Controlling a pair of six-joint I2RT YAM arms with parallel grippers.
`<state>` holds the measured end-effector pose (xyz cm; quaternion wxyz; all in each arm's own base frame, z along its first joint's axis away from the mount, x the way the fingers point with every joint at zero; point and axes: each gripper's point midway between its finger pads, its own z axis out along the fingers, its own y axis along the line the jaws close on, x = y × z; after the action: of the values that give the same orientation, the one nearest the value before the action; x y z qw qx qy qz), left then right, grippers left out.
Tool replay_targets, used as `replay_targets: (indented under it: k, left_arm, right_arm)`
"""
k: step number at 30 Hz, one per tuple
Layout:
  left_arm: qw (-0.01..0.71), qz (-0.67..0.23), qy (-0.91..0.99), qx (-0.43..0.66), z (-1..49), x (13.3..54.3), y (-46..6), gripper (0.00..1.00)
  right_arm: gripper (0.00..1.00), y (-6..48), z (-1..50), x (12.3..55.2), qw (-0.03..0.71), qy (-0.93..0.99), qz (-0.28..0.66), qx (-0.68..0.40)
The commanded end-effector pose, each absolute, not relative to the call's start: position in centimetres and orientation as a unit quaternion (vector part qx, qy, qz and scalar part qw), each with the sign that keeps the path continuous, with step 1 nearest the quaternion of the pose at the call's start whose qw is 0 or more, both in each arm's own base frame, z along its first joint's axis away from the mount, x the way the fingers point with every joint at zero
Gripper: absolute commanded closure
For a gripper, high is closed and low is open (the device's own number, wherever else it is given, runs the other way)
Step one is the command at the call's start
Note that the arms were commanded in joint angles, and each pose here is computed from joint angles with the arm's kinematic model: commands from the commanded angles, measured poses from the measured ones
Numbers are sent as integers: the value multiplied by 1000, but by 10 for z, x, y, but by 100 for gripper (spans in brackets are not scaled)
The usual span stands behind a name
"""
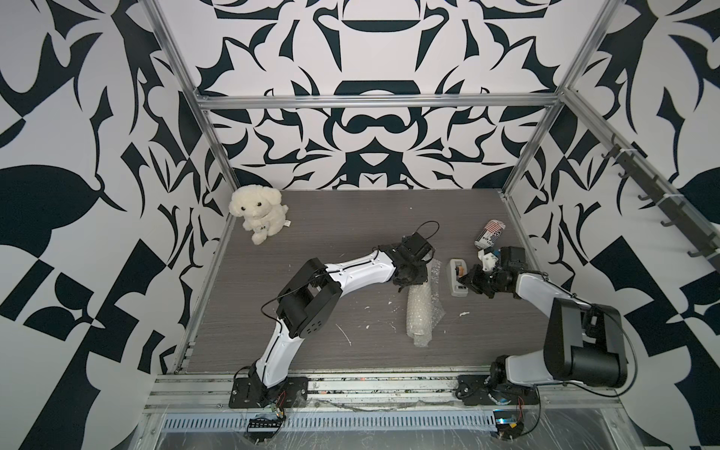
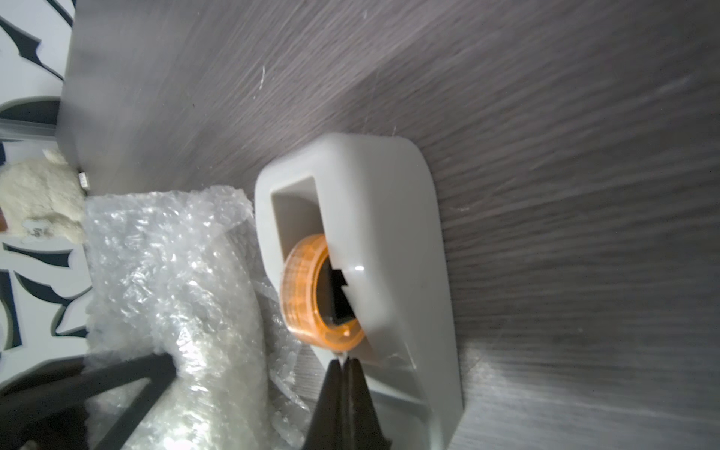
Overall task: Wrap vases in bubble wrap
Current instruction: Tear off the tape using the Tape Cutter.
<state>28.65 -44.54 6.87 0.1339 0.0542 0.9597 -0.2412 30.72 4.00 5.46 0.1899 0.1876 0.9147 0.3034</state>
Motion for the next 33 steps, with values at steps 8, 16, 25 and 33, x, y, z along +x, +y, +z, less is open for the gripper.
replay_targets:
  k: [8,16,25,33]
  left_arm:
    - [80,-161,983,44,10,269,-413,78]
    - [77,-161,983,40,8,268,-413,79]
    - [80,-162,983,39,8,270,-413,80]
    - [81,-169,981,43,10,271,-417,80]
  right_arm:
    - [100,50,89,318,227,897,340,168]
    - [100,53,94,315,231,891,351,173]
    - [100,60,99,296,223,884,368,183]
    - [100,59,72,269,175,893,347,226]
